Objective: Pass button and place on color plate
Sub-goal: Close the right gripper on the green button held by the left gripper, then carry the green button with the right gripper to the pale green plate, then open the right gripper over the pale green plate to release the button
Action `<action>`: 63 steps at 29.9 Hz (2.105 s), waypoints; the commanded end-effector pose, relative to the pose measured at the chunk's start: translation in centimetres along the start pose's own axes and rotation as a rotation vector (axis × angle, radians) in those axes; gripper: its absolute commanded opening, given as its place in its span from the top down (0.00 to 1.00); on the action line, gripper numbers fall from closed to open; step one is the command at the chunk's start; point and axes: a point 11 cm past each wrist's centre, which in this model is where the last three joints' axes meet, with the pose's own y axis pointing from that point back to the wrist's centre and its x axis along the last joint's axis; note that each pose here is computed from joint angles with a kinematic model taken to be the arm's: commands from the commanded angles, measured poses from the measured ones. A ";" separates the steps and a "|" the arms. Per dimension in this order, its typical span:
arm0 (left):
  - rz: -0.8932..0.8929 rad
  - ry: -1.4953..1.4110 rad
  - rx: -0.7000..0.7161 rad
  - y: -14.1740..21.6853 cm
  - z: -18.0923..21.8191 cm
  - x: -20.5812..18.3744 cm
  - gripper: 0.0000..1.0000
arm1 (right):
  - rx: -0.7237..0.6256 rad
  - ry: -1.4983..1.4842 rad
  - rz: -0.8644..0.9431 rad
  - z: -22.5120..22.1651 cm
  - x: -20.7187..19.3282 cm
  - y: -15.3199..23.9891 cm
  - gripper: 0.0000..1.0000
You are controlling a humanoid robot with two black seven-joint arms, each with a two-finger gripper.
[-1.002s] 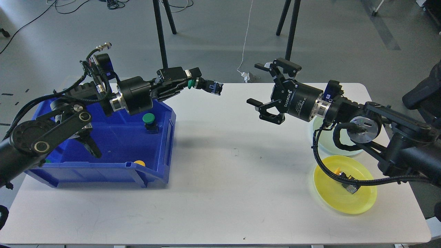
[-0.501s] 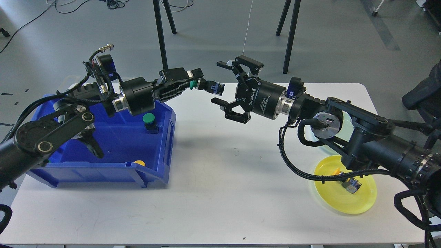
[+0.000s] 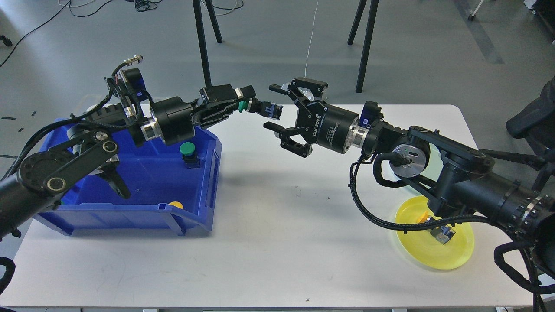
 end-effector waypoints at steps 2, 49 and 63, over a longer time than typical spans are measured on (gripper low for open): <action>-0.001 0.000 0.001 0.1 0.0 0.0 0.98 | 0.006 0.000 0.002 -0.1 0.1 0.0 0.91; 0.030 0.031 -0.019 0.1 0.2 0.7 0.18 | 0.267 -0.641 1.189 8.6 15.0 25.9 0.68; 0.165 0.224 -0.113 1.9 1.0 3.0 0.18 | 0.288 -0.623 1.092 6.9 14.2 24.2 0.13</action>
